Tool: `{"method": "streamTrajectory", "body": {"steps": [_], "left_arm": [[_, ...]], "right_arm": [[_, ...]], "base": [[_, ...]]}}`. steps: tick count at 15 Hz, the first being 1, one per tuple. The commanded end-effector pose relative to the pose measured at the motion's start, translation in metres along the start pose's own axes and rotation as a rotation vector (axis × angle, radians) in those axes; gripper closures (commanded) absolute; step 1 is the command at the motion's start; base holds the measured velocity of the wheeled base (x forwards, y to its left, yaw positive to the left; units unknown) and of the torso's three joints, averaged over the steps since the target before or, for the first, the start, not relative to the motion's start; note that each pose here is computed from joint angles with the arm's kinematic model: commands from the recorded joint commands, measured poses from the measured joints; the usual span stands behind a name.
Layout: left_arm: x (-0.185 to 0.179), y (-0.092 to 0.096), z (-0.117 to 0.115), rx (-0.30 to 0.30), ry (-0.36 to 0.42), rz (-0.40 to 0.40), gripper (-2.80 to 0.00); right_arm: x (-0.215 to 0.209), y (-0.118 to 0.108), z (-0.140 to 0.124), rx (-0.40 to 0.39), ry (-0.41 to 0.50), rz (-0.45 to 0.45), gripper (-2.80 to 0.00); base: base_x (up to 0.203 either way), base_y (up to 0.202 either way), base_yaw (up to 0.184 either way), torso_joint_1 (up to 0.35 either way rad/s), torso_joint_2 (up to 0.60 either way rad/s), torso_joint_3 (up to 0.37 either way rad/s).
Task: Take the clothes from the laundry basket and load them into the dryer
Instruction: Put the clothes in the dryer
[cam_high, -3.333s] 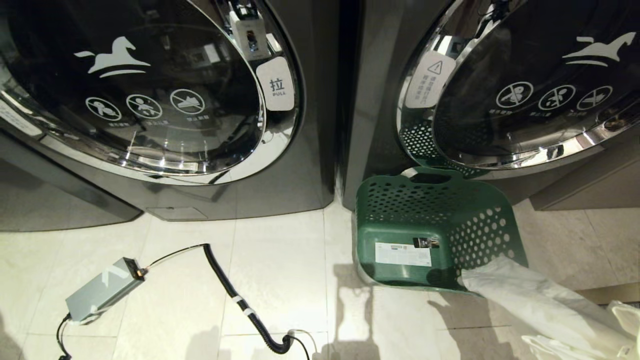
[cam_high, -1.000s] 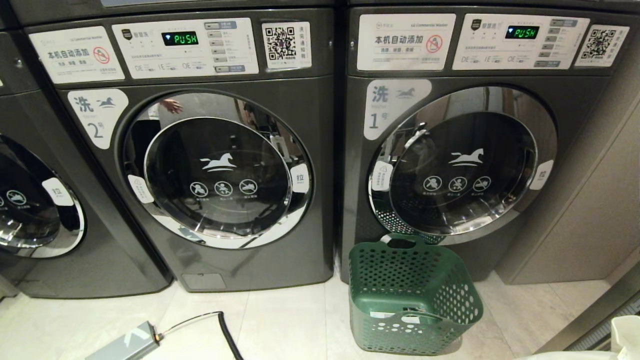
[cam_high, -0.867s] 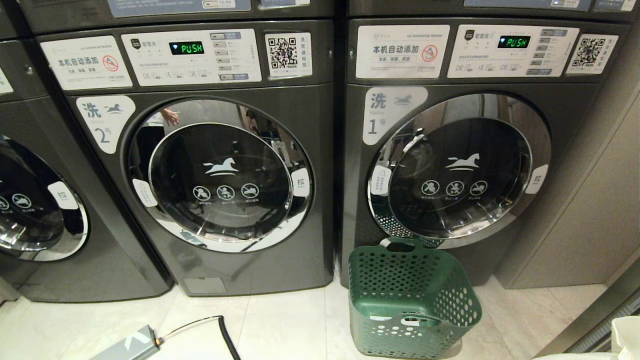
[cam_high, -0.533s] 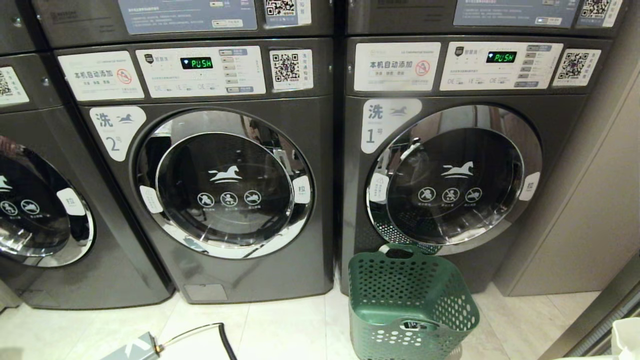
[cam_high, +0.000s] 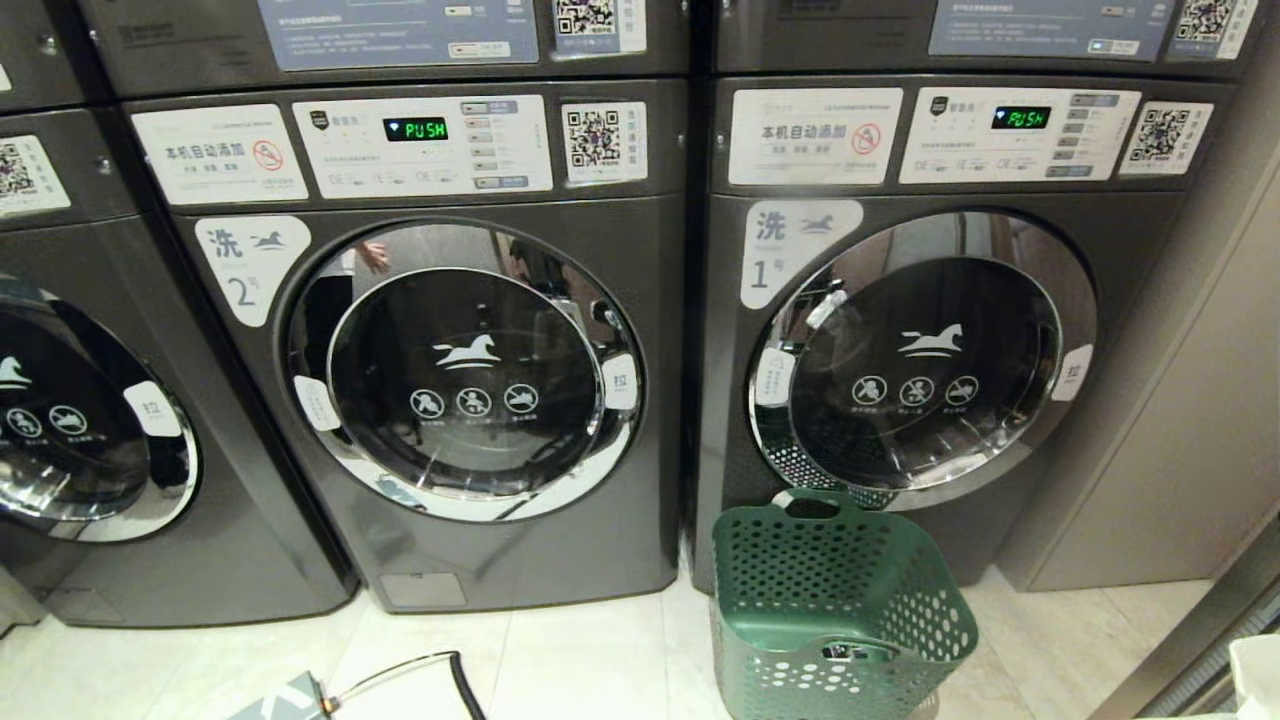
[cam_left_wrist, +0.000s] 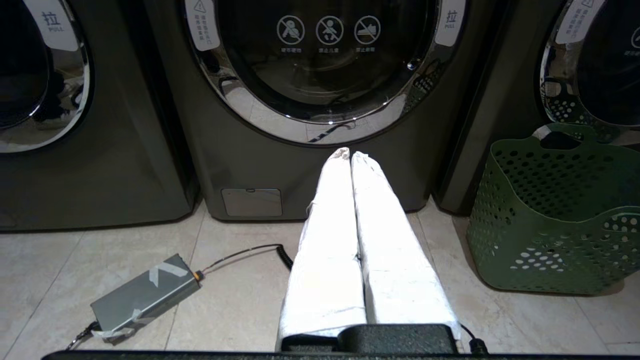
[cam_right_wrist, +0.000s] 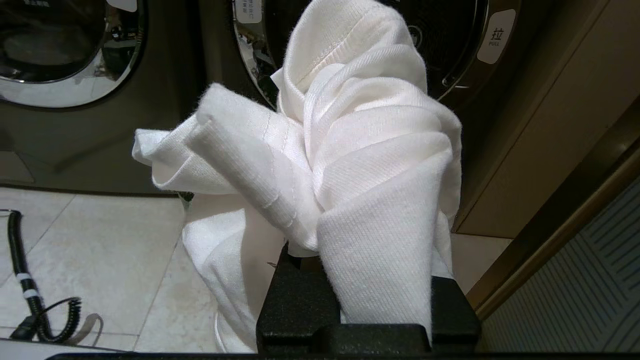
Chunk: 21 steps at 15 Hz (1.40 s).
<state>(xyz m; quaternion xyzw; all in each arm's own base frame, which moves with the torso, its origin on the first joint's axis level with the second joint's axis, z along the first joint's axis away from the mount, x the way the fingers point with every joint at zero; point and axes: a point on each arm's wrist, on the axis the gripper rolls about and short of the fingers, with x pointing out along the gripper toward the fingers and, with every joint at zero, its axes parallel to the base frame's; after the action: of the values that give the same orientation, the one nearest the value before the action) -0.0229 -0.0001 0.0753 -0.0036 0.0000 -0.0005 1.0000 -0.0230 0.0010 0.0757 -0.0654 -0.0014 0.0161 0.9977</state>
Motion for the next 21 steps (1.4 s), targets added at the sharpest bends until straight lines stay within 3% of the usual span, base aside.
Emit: {"method": "streamTrajectory", "body": {"steps": [1, 21], "left_arm": [[0.0001, 0.0, -0.0005, 0.0, 0.002, 0.001, 0.0], [0.0001, 0.0, -0.0005, 0.001, 0.002, 0.001, 0.0]], "right_arm": [[0.0001, 0.0, 0.0, -0.001, 0.0, 0.001, 0.0], [0.0001, 0.0001, -0.0001, -0.003, 0.002, 0.003, 0.0]], "base": [[0.0, 0.196, 0.003, 0.002, 0.0, 0.003], [0.0, 0.183, -0.001, 0.002, 0.0, 0.002]]}}
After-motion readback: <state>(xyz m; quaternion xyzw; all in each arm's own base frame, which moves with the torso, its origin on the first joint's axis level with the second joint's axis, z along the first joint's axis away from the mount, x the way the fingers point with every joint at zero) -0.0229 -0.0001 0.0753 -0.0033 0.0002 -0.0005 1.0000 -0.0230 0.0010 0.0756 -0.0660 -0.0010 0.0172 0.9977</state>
